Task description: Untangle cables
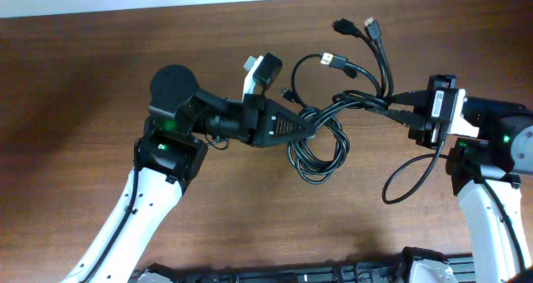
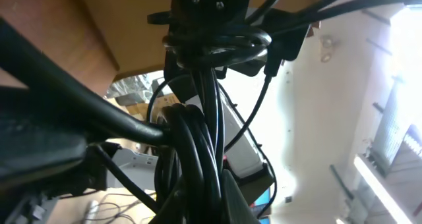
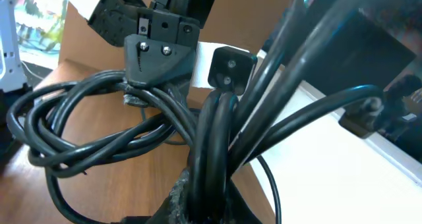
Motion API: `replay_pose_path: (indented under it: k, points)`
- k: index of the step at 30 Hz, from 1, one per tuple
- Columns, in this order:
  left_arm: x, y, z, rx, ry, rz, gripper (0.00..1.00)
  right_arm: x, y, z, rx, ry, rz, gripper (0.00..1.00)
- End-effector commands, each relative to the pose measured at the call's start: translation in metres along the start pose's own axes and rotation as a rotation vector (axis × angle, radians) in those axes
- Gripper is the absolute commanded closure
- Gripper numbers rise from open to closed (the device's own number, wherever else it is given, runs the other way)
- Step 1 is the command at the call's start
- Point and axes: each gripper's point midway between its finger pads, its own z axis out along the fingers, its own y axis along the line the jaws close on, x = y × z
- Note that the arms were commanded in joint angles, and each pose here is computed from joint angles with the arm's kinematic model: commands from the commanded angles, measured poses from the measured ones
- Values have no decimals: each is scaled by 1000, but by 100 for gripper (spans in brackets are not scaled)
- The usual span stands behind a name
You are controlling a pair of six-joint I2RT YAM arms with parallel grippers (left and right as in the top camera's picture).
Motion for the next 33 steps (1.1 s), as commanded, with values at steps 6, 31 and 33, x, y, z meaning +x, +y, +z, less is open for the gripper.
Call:
replay_pose_path:
  k: [6,31,33]
  points:
    - [-16,2,0,-38,-83,459,100,-2,-23,-10,122,-33,493,93]
    - [-81,-6,-89,-147,-419,470,100,41,-18,-24,120,-17,1208,1]
    - [-86,-6,-92,-149,-456,438,100,40,-15,-18,96,-14,1205,2]
